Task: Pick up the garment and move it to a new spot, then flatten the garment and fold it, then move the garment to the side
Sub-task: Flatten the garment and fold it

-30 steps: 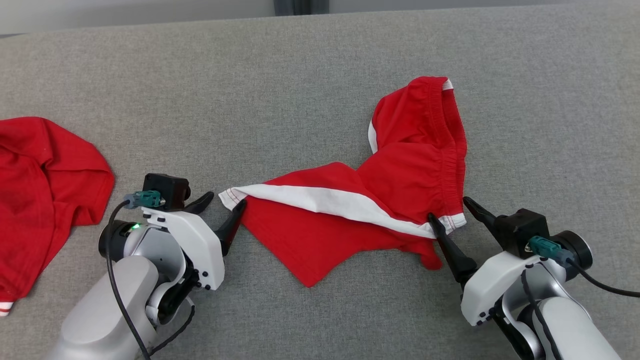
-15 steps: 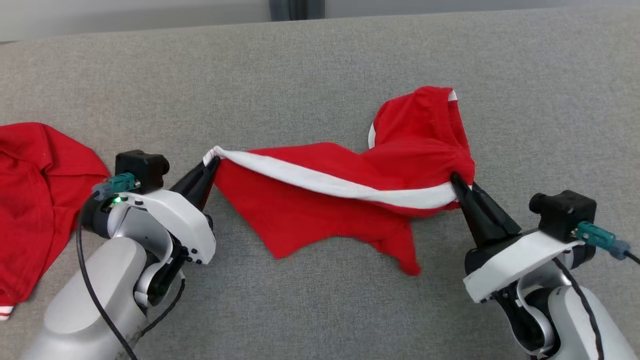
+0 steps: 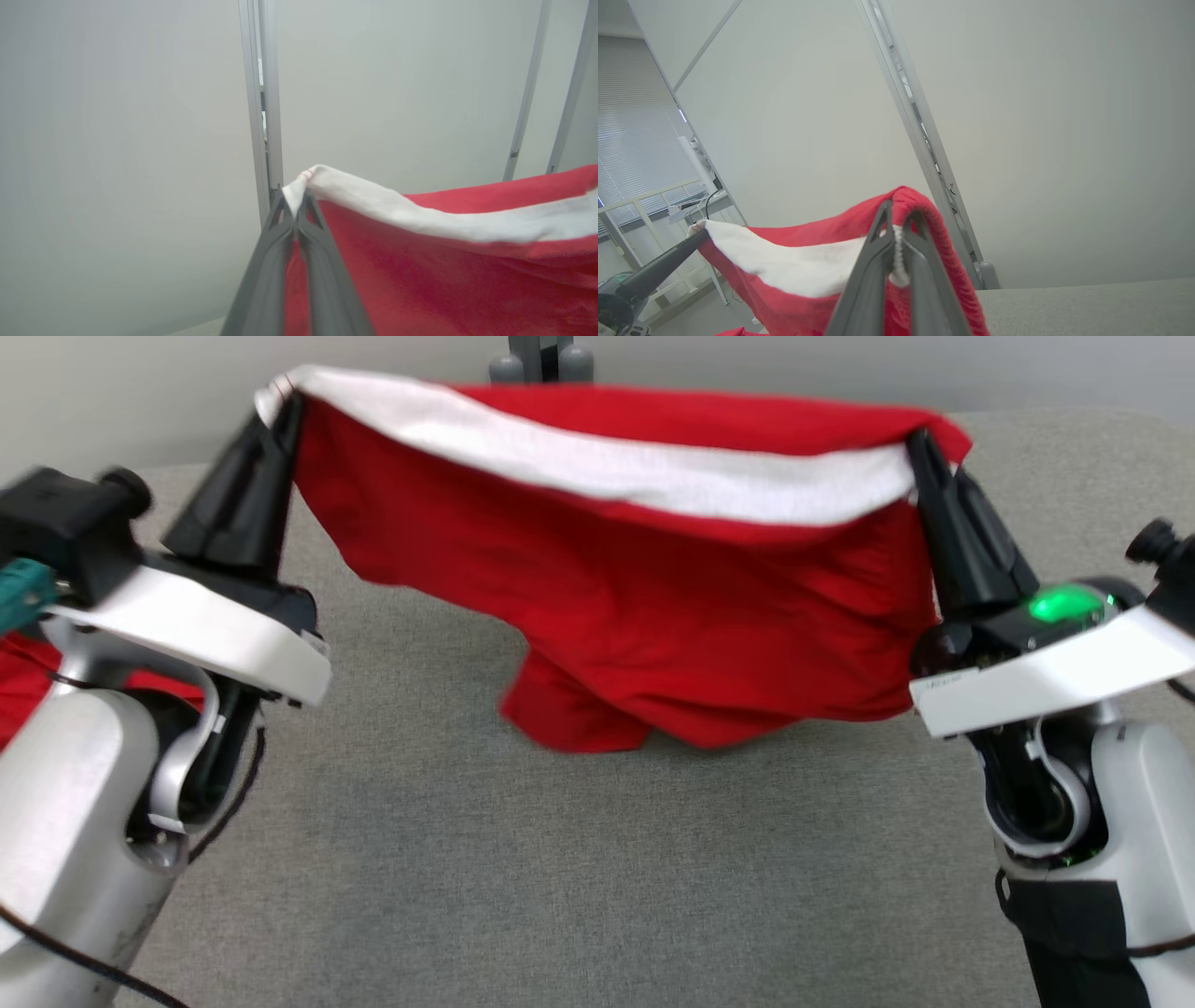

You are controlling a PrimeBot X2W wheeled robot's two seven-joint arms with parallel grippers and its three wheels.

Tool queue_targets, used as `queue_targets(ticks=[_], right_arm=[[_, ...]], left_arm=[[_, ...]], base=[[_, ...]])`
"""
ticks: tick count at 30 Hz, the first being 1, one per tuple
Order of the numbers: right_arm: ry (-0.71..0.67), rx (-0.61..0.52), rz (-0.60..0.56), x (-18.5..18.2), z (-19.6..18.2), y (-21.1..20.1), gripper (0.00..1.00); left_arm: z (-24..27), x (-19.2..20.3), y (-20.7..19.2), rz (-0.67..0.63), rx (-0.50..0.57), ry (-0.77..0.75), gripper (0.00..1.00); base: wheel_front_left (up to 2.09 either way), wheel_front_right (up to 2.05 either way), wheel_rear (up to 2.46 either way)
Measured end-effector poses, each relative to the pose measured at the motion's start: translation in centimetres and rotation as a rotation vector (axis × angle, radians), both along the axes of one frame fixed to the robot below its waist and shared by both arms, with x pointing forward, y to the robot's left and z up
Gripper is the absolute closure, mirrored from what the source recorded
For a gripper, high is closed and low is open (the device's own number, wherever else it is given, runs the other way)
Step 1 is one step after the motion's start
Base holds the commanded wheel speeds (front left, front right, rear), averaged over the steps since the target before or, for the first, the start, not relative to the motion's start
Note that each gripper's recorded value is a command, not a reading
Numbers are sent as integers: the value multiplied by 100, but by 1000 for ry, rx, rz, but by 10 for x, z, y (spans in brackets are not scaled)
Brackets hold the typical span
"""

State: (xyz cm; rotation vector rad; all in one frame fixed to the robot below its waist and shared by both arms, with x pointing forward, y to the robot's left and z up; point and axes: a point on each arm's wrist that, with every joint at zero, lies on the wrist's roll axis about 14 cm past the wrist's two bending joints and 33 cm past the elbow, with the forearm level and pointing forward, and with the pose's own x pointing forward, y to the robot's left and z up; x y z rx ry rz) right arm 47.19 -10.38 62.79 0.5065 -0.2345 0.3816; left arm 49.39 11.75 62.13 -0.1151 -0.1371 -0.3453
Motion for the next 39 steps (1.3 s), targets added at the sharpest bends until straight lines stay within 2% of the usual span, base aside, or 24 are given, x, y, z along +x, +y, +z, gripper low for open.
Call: queue_targets(ticks=[6, 10, 13, 17, 22, 29, 33, 39], right_arm=[[-121, 8, 26, -6, 50, 5, 100], [-159, 0, 23, -13, 68, 2, 100], [-151, -7, 28, -14, 68, 1, 100], [-110, -13, 19, -8, 56, -1, 100], [-90, -30, 3, 14, 52, -4, 100], [-65, -78, -17, 69, 57, -2, 100], [-61, -109, -36, 101, 61, 0, 100], [-138, -99, -77, 142, 85, 3, 100]], left_arm=[[76, -19, 2, 24, -25, -216, 100], [108, -37, 0, 25, -38, -305, 100], [116, -44, -1, 22, -42, -324, 100], [101, -38, -5, 8, -59, -264, 100], [77, -13, -5, 4, -104, -169, 100], [61, 48, -11, -15, -65, -110, 100], [70, 85, -9, 2, -87, -111, 100], [89, 133, -4, 22, -68, -182, 100]], base=[[0, 0, 0], [0, 0, 0], [0, 0, 0], [0, 0, 0], [0, 0, 0], [0, 0, 0], [0, 0, 0], [0, 0, 0]])
